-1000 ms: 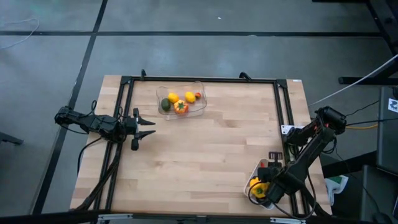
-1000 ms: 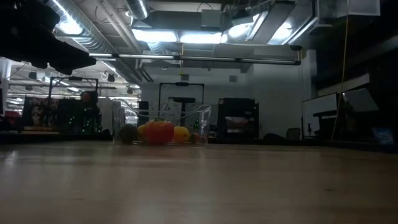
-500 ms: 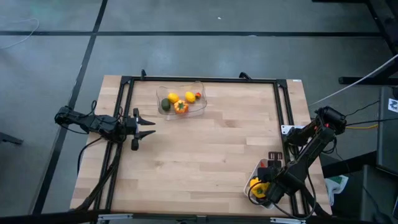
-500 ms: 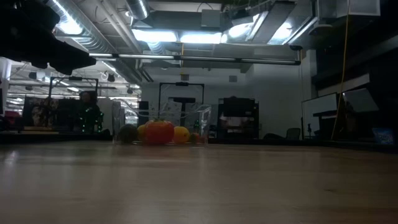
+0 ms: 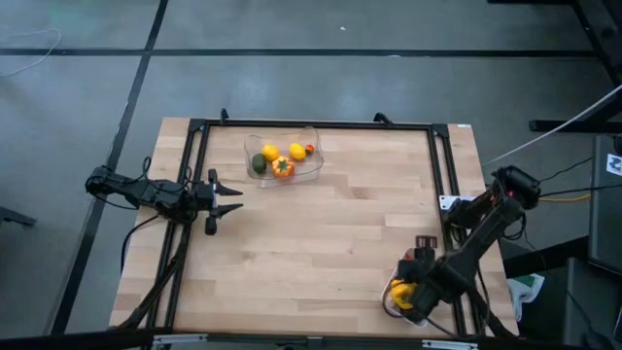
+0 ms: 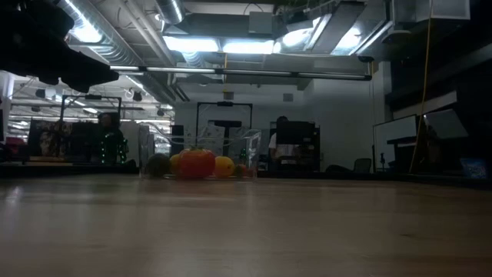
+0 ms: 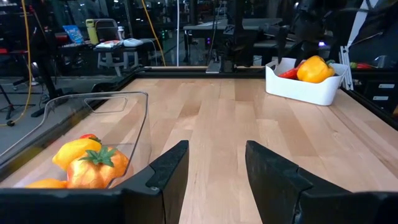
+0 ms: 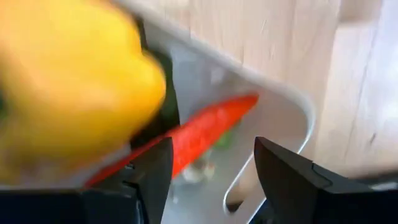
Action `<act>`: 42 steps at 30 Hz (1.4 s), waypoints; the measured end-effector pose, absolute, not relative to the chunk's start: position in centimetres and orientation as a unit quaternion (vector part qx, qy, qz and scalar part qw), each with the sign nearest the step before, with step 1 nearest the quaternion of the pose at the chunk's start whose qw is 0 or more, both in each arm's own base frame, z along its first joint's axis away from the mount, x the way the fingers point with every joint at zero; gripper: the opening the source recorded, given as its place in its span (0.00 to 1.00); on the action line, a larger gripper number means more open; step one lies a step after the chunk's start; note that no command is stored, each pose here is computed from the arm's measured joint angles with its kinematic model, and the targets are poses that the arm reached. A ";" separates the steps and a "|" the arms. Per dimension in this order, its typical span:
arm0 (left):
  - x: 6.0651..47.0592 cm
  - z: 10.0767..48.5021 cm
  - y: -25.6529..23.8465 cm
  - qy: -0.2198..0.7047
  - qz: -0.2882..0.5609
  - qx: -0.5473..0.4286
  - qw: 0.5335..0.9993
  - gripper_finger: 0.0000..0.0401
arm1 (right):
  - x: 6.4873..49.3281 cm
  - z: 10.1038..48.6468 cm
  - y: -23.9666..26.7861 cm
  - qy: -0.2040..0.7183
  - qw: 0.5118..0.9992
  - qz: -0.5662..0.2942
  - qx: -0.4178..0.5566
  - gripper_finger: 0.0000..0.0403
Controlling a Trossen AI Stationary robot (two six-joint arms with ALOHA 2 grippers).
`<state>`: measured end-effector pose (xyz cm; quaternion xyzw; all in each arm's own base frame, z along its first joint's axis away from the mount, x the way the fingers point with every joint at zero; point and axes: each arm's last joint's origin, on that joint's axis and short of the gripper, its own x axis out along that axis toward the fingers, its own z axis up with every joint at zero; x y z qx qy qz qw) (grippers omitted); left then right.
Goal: Sort produce into baskets
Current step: Return to Home Position
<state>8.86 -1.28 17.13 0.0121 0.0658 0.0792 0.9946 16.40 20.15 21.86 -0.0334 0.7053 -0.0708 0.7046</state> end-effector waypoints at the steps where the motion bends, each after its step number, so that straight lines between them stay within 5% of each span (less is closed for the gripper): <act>1: 8.9 17.1 -1.3 0.066 0.079 0.012 0.995 0.39 | 17.0 22.2 20.0 0.701 0.709 -0.068 -0.029 0.56; 15: 8.9 17.1 -1.3 0.066 0.079 0.012 0.995 0.39 | 28.2 30.1 13.0 0.528 0.843 0.005 -0.103 0.56; 21: 8.9 17.1 -1.3 0.066 0.079 0.012 0.995 0.39 | 31.1 31.1 7.6 0.491 0.855 -0.006 -0.164 0.54; 36: 8.9 17.1 -1.3 0.066 0.079 0.012 0.995 0.39 | 30.0 30.1 0.5 0.593 0.794 0.028 -0.130 0.04; 42: 8.9 17.1 -1.3 0.066 0.079 0.012 0.995 0.39 | 27.5 28.4 0.6 0.555 0.819 0.034 -0.140 0.06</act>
